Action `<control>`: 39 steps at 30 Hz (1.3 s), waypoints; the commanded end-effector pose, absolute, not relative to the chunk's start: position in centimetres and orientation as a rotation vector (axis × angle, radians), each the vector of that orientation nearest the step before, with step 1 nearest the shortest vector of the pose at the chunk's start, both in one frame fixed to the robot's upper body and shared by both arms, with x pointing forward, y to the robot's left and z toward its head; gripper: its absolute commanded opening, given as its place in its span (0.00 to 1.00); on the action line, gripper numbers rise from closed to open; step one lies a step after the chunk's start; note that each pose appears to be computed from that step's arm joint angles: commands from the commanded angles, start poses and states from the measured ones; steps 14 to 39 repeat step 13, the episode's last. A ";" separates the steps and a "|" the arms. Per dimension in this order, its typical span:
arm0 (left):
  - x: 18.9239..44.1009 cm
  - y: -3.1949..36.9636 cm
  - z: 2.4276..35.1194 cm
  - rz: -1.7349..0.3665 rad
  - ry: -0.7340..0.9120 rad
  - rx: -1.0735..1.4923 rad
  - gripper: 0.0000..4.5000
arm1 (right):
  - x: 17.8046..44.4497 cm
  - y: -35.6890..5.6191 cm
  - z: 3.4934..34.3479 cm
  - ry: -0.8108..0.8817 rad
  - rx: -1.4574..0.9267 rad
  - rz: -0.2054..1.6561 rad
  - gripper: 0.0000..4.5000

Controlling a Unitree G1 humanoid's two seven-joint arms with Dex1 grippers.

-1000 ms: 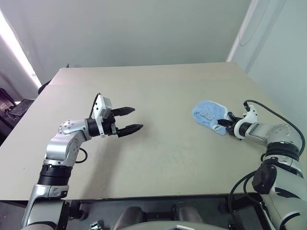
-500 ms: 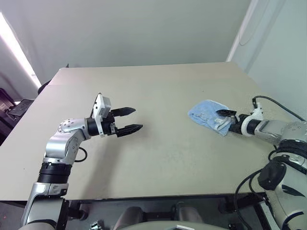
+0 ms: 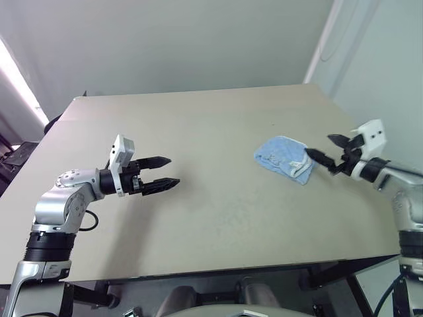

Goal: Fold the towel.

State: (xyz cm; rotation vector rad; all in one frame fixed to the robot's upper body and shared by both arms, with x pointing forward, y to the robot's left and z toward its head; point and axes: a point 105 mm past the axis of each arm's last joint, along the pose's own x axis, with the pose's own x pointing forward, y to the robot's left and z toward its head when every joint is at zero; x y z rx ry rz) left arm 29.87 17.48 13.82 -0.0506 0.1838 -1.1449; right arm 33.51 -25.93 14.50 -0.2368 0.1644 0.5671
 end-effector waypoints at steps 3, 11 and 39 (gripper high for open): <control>29.1 18.8 14.3 -1.073 0.129 0.025 1.00 | 30.7 -22.9 13.7 0.168 -0.230 0.851 0.99; 28.0 19.6 14.4 -1.030 0.115 -0.014 1.00 | 28.6 -22.4 13.5 0.233 -0.136 1.034 0.99; 27.9 19.5 14.6 -1.038 0.109 -0.010 1.00 | 28.7 -22.4 13.4 0.232 -0.148 1.049 0.99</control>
